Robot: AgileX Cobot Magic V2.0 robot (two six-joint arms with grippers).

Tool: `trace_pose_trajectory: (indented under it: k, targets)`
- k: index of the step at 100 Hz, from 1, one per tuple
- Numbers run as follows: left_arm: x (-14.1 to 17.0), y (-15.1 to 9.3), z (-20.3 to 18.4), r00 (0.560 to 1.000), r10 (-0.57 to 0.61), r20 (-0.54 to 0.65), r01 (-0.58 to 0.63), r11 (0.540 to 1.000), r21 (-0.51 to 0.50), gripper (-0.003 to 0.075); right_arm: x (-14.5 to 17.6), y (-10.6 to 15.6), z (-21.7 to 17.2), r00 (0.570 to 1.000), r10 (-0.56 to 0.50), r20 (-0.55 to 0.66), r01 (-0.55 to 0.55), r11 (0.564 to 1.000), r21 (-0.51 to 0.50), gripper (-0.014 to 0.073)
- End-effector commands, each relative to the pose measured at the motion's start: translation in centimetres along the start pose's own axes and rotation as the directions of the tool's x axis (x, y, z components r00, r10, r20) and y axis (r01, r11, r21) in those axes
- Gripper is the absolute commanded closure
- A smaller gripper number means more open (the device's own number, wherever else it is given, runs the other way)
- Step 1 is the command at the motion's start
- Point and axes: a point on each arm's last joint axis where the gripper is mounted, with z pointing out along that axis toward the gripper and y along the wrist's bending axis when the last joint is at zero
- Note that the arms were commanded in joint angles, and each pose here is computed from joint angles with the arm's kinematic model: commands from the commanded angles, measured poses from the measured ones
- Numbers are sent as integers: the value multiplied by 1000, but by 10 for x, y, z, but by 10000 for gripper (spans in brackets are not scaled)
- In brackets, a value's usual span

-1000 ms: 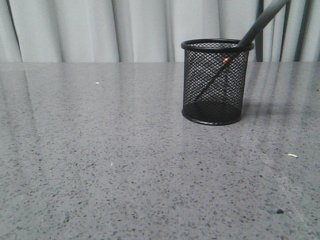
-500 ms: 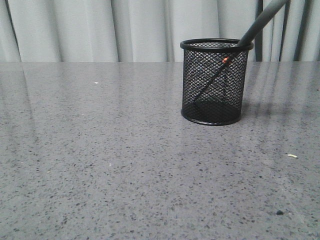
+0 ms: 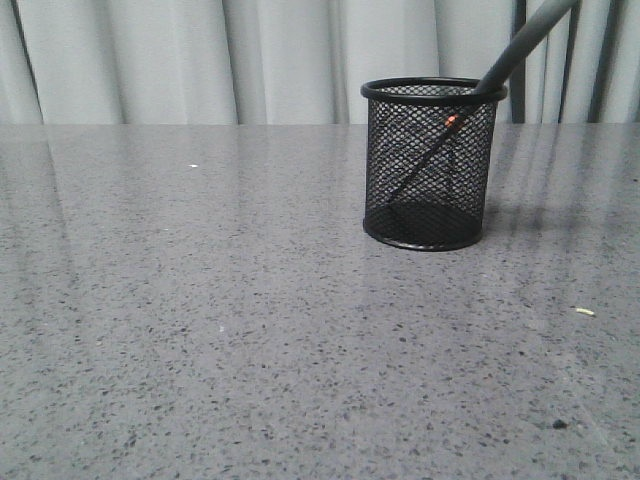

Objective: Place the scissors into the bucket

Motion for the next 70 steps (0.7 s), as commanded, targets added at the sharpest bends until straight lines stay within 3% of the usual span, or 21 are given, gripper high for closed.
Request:
trace_pose_trajectory:
  k: [1,46,70]
  targets:
    - [7,1,2,999,-11,42,11,1000,-8,740,-14,-4,-1,996,-3,90,1,1000,26,640]
    - [7,1,2,999,-11,40,11,1000,-8,740,-14,-4,-1,996,-3,90,1,1000,26,640]
    - [7,1,2,999,-11,40,11,1000,-8,740,3,-1,3,999,0,50,-2,1000,28,640]
